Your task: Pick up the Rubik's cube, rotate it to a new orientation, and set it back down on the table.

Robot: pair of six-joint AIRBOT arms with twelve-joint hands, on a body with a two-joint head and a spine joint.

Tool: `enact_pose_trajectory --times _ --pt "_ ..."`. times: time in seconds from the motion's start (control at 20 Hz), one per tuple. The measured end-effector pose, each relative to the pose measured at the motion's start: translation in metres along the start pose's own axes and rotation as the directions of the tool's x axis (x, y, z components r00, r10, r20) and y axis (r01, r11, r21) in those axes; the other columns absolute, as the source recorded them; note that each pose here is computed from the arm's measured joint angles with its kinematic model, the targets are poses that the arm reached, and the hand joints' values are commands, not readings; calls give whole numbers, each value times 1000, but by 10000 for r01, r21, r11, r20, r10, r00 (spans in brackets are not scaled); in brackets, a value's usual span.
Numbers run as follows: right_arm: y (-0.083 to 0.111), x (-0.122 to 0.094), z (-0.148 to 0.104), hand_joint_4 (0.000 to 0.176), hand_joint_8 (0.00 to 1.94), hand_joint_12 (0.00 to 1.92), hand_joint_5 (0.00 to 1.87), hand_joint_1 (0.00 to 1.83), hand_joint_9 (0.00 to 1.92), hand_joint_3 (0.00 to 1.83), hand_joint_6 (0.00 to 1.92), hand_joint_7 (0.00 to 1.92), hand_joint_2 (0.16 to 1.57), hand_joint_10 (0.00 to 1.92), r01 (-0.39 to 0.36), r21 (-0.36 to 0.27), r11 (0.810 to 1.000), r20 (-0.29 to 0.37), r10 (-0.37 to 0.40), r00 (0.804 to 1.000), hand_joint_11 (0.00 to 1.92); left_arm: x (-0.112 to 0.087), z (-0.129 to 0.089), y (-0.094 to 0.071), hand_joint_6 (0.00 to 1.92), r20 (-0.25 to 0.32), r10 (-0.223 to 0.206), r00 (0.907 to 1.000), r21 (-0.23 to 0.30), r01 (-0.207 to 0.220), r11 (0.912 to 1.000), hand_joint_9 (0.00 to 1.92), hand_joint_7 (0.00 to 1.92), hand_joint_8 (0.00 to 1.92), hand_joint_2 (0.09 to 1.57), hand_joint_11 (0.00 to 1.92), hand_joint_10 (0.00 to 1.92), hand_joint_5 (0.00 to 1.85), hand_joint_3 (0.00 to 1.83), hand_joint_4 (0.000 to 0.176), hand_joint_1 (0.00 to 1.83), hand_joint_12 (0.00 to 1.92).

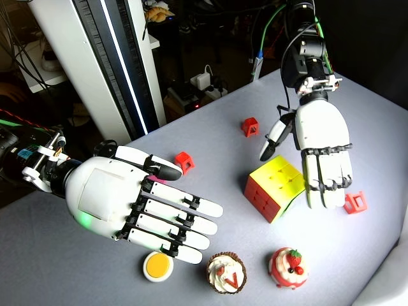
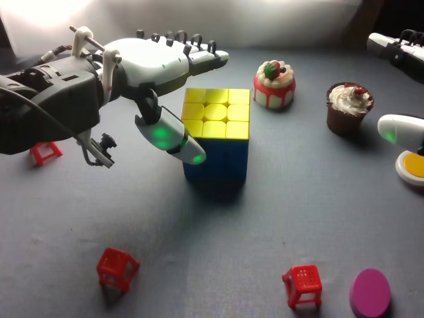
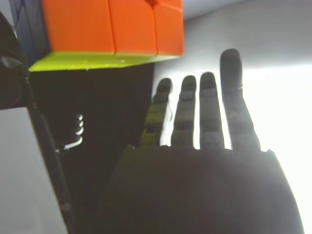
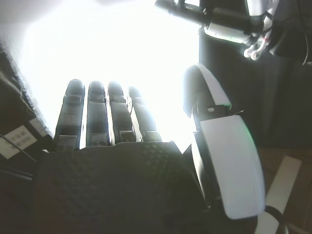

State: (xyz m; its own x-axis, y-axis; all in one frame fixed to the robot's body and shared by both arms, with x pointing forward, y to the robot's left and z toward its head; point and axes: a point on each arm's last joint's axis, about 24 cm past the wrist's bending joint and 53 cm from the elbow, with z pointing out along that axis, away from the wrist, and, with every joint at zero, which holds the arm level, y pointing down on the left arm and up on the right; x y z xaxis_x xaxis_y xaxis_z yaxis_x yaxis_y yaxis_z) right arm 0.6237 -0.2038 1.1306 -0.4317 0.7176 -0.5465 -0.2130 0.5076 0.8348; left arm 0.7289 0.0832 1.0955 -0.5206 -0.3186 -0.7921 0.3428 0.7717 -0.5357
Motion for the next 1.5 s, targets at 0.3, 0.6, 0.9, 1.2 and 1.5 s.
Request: enact_pose_trajectory --times 0.3,0.6,0.9,1.2,1.5 --pt "0 0 0 0 0 0 0 448 0 2 0 0 1353 0 -14 8 10000 6 14 10000 0 15 7 6 0 -387 -26 9992 -292 14 9996 0 0 0 845 48 0 0 5 101 787 35" --pt "0 0 0 0 0 0 0 455 0 0 0 0 1348 0 -11 2 10000 -2 11 10000 0 20 7 15 0 -548 -91 9985 -521 62 9986 0 0 0 871 0 0 0 1 31 808 967" --pt "-1 0 0 0 0 0 0 454 0 3 0 0 1357 0 -26 18 10000 14 26 10000 0 22 8 17 0 -561 -145 9983 -588 112 9982 0 0 0 923 0 0 0 0 0 813 762" --pt "-3 1 -1 0 0 0 0 474 0 6 0 0 1366 0 -14 75 10000 -21 14 10000 0 14 7 16 85 -269 -140 9995 -513 126 9986 295 584 153 985 67 958 435 0 0 730 1706" --pt "-3 1 -1 0 0 0 0 511 0 5 0 0 1374 0 -15 73 10000 -19 15 10000 0 7 2 13 804 -54 9 10000 -391 -11 9992 356 518 1116 1025 182 1477 651 5 0 872 1920"
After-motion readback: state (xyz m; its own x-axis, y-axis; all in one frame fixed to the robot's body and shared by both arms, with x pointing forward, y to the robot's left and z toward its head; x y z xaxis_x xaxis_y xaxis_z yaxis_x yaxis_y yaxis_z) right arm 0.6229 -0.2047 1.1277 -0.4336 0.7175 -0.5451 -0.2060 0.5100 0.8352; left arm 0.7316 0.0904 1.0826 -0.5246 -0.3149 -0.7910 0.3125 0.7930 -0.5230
